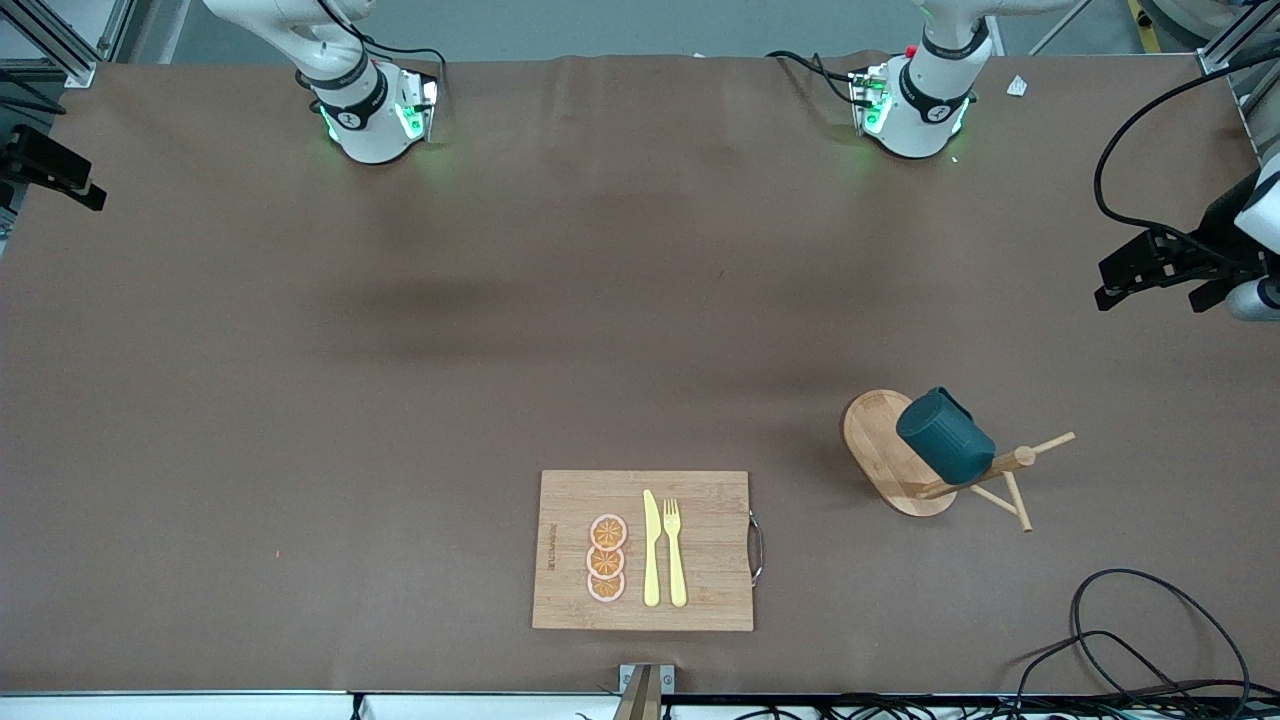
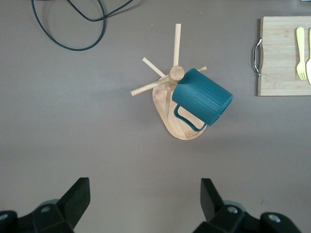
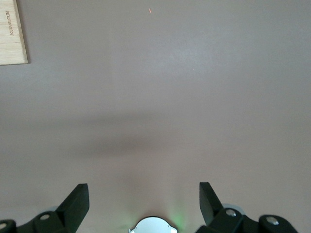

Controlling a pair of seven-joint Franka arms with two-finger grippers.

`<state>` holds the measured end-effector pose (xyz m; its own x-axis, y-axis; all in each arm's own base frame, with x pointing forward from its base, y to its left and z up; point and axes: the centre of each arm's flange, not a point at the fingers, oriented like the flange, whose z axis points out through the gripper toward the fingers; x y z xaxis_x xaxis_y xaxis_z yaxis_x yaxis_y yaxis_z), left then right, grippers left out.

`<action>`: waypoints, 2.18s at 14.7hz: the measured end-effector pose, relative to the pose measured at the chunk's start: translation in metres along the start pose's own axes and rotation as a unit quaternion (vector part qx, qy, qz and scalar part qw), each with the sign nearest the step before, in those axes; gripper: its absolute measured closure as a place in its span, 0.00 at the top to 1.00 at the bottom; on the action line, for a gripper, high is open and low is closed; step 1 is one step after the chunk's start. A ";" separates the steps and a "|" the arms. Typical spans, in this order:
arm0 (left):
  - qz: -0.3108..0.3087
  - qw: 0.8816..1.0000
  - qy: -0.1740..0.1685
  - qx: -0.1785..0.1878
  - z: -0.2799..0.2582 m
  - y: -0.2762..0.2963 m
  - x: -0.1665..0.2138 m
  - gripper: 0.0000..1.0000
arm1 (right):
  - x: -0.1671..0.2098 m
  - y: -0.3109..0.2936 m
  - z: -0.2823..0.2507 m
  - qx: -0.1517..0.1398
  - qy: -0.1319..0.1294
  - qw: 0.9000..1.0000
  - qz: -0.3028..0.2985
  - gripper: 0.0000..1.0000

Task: Transfer cup from left to right arm and place
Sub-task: 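Move the left gripper toward the teal mug on the wooden stand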

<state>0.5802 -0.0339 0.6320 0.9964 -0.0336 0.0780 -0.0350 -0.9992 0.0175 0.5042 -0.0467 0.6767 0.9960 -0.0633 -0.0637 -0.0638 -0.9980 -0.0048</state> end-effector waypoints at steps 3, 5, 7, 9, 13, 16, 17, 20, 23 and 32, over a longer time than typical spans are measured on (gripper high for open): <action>0.000 1.000 0.000 0.000 0.000 0.000 0.000 1.00 | 0.000 0.000 0.000 0.000 0.000 1.000 0.000 1.00; 0.000 1.000 0.000 0.000 0.000 0.000 0.000 1.00 | 0.000 0.000 0.000 0.000 0.000 1.000 0.000 1.00; 0.000 1.000 0.000 0.002 0.000 0.000 0.000 1.00 | 0.000 0.000 0.000 0.000 0.000 1.000 0.000 1.00; 0.002 1.000 0.000 0.009 0.000 -0.001 0.000 1.00 | 0.000 0.000 0.000 0.000 0.000 1.000 0.000 1.00; -0.018 1.000 -0.009 0.009 0.010 0.000 0.002 1.00 | 0.000 0.000 0.000 0.000 0.000 1.000 0.000 1.00; -0.093 0.995 -0.019 0.009 0.023 0.002 0.007 1.00 | 0.000 0.000 0.000 0.000 0.000 1.000 -0.001 1.00; -0.124 0.992 -0.023 0.005 0.029 0.004 0.010 1.00 | 0.000 0.000 0.000 0.000 0.000 1.000 -0.001 1.00; -0.230 0.972 -0.040 -0.016 0.056 0.013 0.022 1.00 | 0.000 -0.001 0.000 0.000 0.000 1.000 -0.001 1.00; -0.315 0.947 -0.043 -0.037 0.095 0.025 0.044 1.00 | 0.000 -0.001 0.000 0.000 0.000 1.000 -0.001 1.00; -0.403 0.912 -0.053 -0.058 0.206 0.045 0.088 1.00 | 0.000 -0.003 0.000 0.000 0.000 1.000 -0.004 1.00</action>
<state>0.6823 -0.0864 0.4343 0.7038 0.7027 -0.1042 0.7101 -0.6915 0.1327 0.5044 -0.0434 0.6766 0.9963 -0.0563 -0.0642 -0.0567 -0.9984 -0.0046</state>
